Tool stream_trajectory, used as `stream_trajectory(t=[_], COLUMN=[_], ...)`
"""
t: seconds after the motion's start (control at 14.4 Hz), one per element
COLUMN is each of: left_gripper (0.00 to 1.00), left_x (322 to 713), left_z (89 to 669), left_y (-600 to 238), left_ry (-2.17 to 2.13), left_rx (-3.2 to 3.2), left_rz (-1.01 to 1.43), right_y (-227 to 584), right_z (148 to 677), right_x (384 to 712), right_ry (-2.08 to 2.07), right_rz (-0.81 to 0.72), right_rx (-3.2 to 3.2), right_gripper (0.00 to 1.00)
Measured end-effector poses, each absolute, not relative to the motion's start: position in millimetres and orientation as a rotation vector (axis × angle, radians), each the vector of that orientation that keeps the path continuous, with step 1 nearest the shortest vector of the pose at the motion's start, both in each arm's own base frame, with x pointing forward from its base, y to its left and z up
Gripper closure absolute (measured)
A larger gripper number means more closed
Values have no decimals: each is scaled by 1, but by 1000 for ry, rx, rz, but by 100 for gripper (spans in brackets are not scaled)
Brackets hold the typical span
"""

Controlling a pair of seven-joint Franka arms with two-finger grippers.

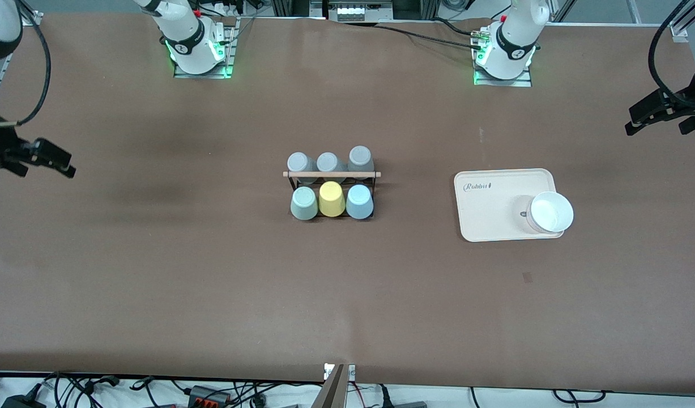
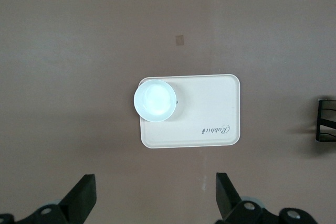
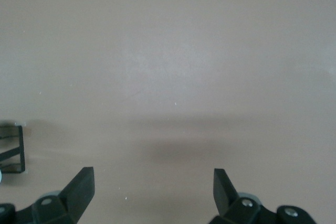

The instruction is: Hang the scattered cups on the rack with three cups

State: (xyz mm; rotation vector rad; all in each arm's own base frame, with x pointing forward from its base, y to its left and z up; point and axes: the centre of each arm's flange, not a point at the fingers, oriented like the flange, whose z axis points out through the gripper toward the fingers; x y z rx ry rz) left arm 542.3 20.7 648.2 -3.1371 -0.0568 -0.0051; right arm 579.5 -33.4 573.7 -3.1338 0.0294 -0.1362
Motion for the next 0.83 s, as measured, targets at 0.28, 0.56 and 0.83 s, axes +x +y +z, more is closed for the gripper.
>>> stream_trajectory(t=[0.28,0.56,0.83], left_gripper=[0,0,0], left_x=[542,542,542], left_z=[653,658,658], left_y=[18,17,17], left_ry=[-50,-47,-46], left_rx=[-3138,-3138,-3138], left_rz=[-20,-35,-34], right_y=[-33,-32,-33], right_z=[576,578,578], right_x=[565,562,562], right_ry=[28,27,23], right_rz=[-49,-14,-13], right_rx=[-3133,-3132,-3140], right_gripper=[0,0,0])
